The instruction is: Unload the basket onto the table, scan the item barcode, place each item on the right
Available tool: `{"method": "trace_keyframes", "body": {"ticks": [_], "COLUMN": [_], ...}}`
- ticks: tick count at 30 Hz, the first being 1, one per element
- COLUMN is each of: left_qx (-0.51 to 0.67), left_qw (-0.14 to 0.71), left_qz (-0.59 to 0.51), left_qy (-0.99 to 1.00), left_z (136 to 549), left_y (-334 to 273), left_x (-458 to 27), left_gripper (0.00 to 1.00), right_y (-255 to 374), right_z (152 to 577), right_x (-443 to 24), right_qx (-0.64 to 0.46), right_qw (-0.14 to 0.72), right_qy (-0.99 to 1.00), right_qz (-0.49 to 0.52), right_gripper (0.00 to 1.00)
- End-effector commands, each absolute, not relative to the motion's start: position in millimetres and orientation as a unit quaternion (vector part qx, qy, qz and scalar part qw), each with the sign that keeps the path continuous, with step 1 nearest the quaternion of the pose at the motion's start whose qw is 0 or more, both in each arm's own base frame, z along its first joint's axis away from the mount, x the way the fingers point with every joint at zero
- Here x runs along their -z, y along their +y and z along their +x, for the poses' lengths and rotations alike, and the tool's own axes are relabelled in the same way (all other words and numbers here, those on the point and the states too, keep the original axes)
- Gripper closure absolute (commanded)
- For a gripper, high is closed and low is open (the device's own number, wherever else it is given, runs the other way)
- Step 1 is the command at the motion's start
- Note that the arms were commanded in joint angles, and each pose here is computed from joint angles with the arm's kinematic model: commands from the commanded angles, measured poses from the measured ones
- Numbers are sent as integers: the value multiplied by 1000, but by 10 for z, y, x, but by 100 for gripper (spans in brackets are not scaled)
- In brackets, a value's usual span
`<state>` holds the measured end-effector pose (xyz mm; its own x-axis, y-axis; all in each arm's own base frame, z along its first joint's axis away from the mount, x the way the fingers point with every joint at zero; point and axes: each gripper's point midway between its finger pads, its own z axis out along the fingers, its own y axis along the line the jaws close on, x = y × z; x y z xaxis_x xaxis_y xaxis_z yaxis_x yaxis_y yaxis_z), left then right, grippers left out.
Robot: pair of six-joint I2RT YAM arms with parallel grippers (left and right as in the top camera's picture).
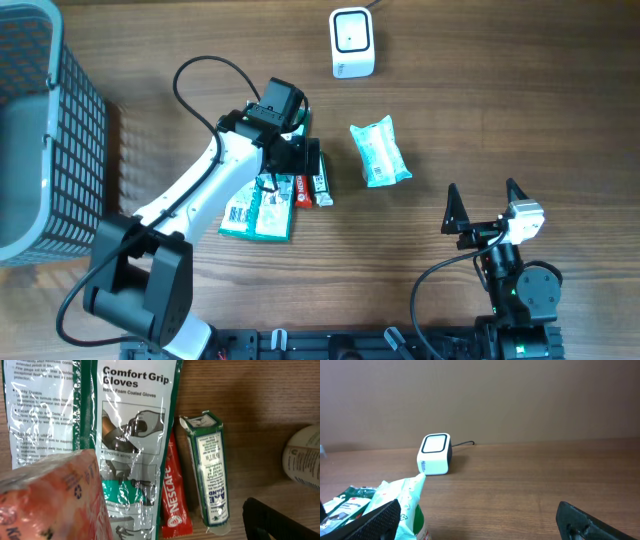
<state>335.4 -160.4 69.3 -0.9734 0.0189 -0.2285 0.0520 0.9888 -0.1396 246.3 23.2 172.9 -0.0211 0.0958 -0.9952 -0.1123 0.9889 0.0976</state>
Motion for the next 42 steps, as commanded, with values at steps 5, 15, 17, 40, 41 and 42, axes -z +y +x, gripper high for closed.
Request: {"method": "trace_keyframes", "body": {"ticks": [5,15,17,40,41,42], "left_qx": [281,485,499,493,474,455], "left_qw": [171,113,112,109,99,90], "left_qz": [-50,-20,-23,-53,-92,-136], "left_qy": [943,867,859,862,870,875], "left_z": [3460,3262,3263,3340,3374,3409], "left_y": [-1697,-1600,-1576,-1550,-1496,-1437], "left_x": [-2009,-2490,-2540,-2504,-2429,-2354], "left_gripper": [0,0,0,4,3,0], "right_y": [189,-54,142,1767,1810,1876], "right_z": [2472,2477,2474,2281,2343,2367], "right_x": [-1713,-1761,-1850,-3197,-3175,-3129], "right_qx": [-69,159,156,-590,-617,-633], "right_qw": [698,690,704,396,359,334], "right_qy": [713,695,665,655,654,648], "right_qz": [5,-124,-193,-258,-250,-261], "right_gripper": [0,1,0,0,0,16]}}
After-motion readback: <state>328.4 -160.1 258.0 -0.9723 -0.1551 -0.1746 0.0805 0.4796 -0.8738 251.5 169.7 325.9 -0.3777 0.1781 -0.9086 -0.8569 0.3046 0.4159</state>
